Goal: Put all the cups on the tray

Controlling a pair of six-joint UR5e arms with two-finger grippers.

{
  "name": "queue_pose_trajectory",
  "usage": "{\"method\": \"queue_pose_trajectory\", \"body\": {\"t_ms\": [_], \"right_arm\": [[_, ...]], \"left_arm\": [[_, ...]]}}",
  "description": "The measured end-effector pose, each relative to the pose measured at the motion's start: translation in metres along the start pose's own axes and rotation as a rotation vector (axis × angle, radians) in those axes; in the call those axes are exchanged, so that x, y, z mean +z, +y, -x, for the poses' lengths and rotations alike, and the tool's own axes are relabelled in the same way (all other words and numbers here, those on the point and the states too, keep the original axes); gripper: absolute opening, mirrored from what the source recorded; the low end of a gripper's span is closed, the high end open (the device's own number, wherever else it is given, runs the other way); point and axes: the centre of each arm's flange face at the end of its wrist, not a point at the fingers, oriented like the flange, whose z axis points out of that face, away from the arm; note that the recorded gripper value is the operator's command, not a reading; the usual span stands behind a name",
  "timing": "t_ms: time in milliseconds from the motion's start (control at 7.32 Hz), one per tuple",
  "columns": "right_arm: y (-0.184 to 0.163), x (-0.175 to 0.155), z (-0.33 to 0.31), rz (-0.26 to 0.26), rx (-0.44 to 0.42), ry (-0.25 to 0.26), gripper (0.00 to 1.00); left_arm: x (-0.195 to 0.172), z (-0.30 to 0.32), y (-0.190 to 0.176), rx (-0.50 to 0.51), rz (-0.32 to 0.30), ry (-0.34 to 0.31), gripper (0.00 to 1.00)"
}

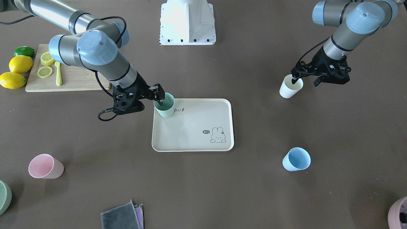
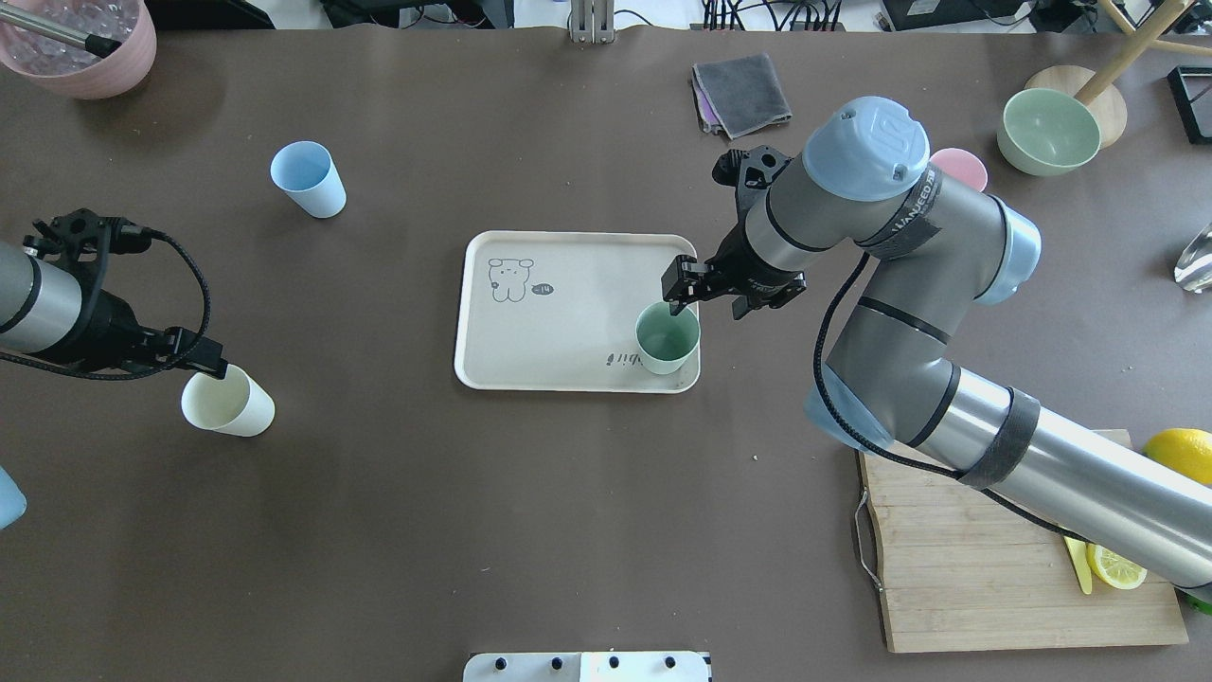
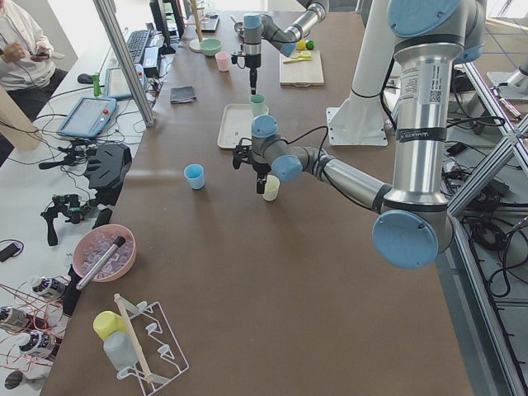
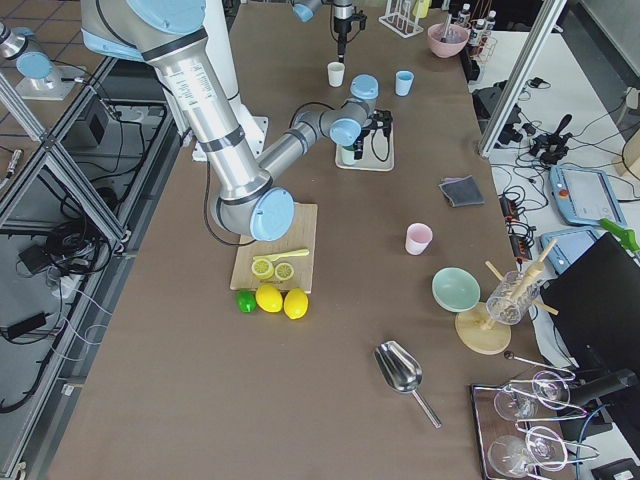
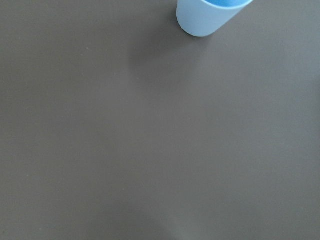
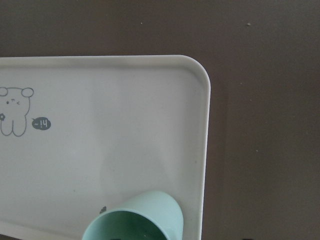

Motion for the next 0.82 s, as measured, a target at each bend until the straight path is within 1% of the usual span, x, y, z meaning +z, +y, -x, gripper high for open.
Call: {"method": "queue_pose_trajectory", "body": {"t_ms": [273,410,547,683,820], "right_arm": [[-0.003,-0.003,-0.003,0.000,0.007,-0.001,1.00],[-0.005,-0.005,-0.004,0.001,0.012,-0.004,1.00],[-0.007,-0.008,-0.006,0.003,0.017,-0.007,1.00],[-0.008,-0.009,-0.007,0.004,0.020,-0.008,1.00],[-0.009,-0.011,-0.009,0.004,0.022,-0.008,1.00]], "left_arm": [[0.012,0.004,0.011,0.004,0.030,-0.015,0.81],[0.021,0.005,0.014,0.005,0.040,-0.028,0.77],[0.029,0.007,0.014,0.005,0.042,-0.043,0.63],[0.035,0.009,0.014,0.004,0.045,-0.054,0.26],[0.039,0.010,0.014,0.003,0.047,-0.060,0.00]]}}
